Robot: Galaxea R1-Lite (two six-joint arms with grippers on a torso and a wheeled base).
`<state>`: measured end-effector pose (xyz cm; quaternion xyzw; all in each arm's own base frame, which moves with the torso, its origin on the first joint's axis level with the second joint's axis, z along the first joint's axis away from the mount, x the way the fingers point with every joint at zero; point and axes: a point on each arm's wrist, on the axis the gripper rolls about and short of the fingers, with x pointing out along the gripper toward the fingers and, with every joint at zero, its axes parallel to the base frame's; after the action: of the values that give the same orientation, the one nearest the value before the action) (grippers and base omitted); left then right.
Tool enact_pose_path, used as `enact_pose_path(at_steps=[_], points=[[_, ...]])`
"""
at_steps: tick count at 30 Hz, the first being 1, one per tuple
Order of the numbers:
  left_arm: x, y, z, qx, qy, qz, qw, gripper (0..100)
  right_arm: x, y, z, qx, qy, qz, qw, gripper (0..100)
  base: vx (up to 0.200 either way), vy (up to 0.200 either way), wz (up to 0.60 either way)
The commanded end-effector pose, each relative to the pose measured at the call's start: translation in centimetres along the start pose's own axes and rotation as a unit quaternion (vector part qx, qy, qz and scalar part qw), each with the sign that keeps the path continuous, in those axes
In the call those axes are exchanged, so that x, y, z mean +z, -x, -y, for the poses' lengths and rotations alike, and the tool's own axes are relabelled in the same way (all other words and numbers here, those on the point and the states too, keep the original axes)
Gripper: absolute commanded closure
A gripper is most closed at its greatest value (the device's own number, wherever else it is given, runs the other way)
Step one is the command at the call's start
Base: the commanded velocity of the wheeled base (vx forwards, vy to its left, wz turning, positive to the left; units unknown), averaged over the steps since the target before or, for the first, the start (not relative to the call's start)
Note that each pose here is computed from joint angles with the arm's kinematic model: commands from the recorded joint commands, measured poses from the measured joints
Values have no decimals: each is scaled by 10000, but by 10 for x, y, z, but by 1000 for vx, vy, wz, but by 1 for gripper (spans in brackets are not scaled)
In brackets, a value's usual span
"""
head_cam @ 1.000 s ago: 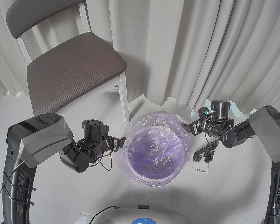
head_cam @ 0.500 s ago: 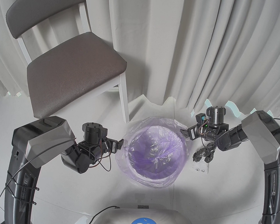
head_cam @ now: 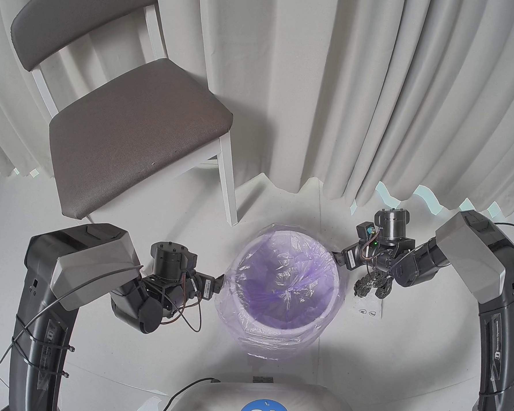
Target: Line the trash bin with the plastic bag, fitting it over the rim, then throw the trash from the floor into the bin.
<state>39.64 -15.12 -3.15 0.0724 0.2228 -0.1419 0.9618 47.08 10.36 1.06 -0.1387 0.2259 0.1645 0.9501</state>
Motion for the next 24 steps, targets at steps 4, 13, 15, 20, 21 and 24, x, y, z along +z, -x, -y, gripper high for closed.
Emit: enact_pose_path(at_steps=[4,13,15,20,21,24], points=[[-22,-1,3,-24,-253,-236,9994,0,-16,-9,-5,37,-6,-146,9999,0,0,0,0],[-39,-12,9,-75,-380,-253,9989,0,-27,-17,-8,59,-21,-204,9998,0,0,0,0],[-40,-15,10,-74,-394,-237,9989,0,-32,-21,-10,74,-28,-240,9997,0,0,0,0],[-34,-10,6,113,-373,-153,9991,0,-32,-16,-6,6,-33,-169,9999,0,0,0,0],[-31,-5,4,130,-369,-109,9992,0,-29,-12,-5,-15,-4,-143,9999,0,0,0,0],[-24,6,-1,174,-343,-68,9992,0,-11,9,1,-62,24,-12,10000,0,0,0,0]])
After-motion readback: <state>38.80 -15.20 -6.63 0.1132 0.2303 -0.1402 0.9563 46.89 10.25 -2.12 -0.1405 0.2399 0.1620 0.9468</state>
